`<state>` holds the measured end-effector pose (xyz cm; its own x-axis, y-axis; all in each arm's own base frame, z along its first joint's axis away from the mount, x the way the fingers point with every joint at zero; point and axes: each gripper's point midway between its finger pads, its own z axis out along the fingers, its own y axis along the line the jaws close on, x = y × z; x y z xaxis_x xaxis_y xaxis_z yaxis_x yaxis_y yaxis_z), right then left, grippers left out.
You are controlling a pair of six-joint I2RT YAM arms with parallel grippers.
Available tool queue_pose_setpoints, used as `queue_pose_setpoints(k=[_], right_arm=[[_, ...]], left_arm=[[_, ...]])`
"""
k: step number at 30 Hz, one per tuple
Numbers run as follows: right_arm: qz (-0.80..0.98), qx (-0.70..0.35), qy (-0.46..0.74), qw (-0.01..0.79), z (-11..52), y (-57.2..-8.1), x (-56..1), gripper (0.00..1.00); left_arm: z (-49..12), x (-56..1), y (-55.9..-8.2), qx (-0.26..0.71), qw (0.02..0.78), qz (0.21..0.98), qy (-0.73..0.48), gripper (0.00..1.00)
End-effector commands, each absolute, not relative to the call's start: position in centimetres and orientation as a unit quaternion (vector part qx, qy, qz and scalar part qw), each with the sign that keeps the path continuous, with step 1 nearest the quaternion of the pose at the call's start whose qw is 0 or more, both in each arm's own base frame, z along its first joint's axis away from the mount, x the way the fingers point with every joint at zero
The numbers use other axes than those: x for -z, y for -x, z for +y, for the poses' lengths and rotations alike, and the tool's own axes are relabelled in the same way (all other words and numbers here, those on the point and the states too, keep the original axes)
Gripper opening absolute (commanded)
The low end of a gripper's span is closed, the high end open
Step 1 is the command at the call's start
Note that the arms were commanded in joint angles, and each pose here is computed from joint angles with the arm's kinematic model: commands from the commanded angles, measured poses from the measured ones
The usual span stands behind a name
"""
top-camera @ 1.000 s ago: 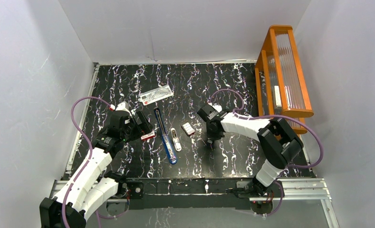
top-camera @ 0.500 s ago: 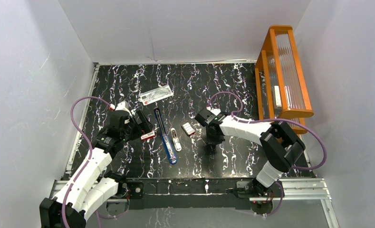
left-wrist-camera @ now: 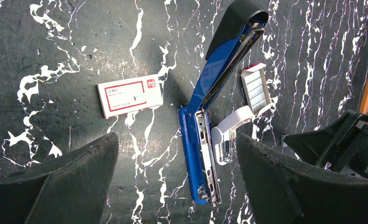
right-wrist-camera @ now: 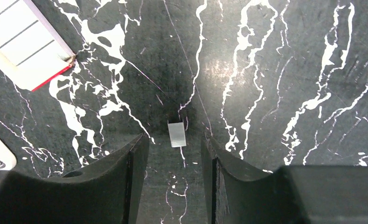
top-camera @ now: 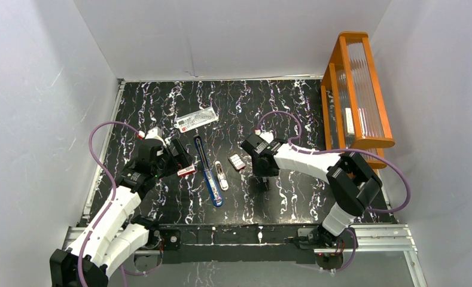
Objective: Load the staples into the stapler
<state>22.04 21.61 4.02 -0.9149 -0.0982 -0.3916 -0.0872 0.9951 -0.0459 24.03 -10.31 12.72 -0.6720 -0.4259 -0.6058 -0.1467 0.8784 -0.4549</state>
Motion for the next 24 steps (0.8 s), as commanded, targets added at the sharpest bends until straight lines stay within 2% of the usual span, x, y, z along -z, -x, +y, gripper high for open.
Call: queue_pose_setpoints(k=[1,13,24], right_arm=[[0.976,-0.012,0.056,0.210,22.7,-23.2,-3.8,0.55],[0.984,-0.024,0.053,0.171,21.9,-22.5,-1.6,0.47],[0.986,0.002,0.054,0.158,21.2,-22.2,-1.0,0.29]], left_arm=[[-10.2,-13.0,-24.1,0.185,0.377,0.893,0.159,0.94],[-10.1,-12.8,-24.1,0.183,0.375,0.895,0.160,0.94],[-10.2,-12.7,-24.1,0.183,0.373,0.895,0.161,0.94]])
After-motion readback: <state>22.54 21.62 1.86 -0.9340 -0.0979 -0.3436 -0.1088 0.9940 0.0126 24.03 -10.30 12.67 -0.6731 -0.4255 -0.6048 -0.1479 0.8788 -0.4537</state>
